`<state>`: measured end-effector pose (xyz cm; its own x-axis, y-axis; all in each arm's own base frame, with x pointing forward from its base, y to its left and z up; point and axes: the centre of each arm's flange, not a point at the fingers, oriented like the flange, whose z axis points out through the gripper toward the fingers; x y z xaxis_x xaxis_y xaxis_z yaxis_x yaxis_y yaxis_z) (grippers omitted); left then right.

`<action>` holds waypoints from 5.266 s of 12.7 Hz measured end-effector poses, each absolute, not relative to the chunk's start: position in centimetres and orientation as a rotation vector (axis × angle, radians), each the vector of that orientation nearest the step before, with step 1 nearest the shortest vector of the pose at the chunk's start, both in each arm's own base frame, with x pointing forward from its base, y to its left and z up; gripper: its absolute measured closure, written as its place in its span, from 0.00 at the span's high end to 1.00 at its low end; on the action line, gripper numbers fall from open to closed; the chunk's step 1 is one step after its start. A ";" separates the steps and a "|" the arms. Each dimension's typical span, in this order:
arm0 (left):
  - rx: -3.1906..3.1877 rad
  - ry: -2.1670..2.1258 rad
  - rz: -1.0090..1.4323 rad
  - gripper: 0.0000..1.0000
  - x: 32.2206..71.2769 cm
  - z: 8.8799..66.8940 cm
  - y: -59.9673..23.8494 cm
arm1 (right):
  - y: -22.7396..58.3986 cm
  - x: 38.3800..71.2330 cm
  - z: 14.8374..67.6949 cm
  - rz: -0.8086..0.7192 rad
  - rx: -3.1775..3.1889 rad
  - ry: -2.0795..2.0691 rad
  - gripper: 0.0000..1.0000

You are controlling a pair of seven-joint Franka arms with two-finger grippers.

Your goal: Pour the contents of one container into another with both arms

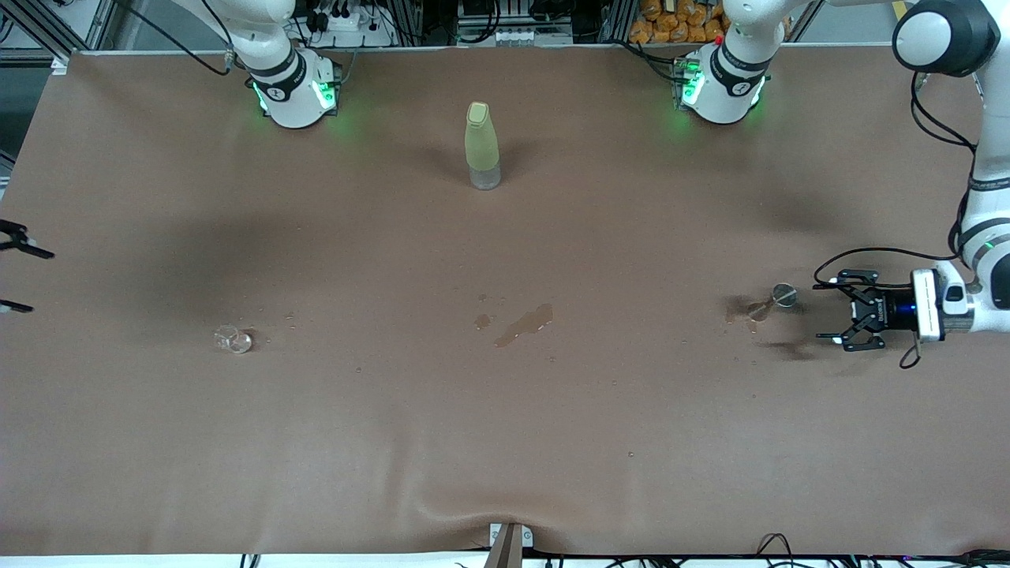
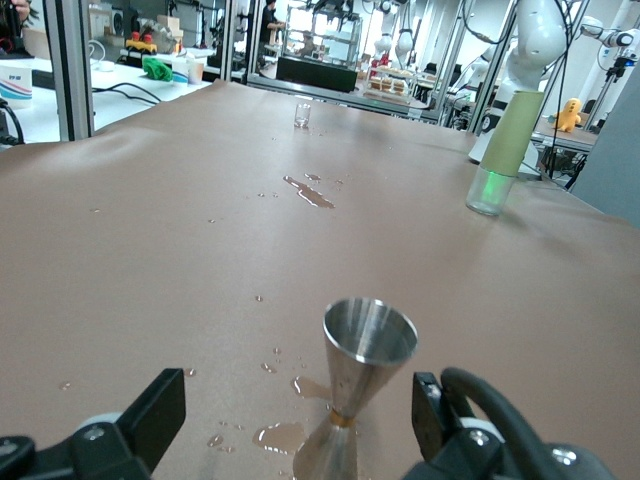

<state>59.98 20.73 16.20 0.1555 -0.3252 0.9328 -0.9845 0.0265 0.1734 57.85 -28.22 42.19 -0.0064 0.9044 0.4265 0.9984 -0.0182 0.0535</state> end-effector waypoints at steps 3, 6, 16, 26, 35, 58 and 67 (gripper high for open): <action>1.448 -1.319 0.900 1.00 59.4 13.6 20.5 | -28.2 58.8 37.3 -0.633 -1.910 -1.963 1.00; 1.430 -1.286 0.928 1.00 58.9 11.3 20.0 | -27.5 59.4 32.7 -0.764 -1.804 -1.923 1.00; 1.385 -1.241 0.976 0.97 58.5 8.8 18.7 | -27.0 58.2 17.4 -1.127 -1.593 -1.721 1.00; 1.348 -1.194 0.991 0.48 58.2 7.6 17.0 | -26.9 55.5 10.2 -1.277 -1.510 -1.485 1.00; 1.347 -1.200 1.002 0.21 58.5 8.2 17.6 | -26.0 54.3 4.7 -1.403 -1.505 -1.326 1.00; 1.429 -1.125 1.114 0.21 65.8 14.1 -30.5 | -16.9 59.3 3.7 -1.475 -1.429 -1.313 0.85; 1.436 -1.137 1.067 0.21 62.4 13.6 -37.2 | -14.6 59.9 3.8 -1.446 -1.404 -1.293 0.17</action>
<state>62.39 -37.23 13.59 0.1762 -0.1239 0.9765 -0.9824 -0.0842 0.1666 59.91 -14.63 3.81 -0.1379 0.1385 0.9807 0.9592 -0.2283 0.1671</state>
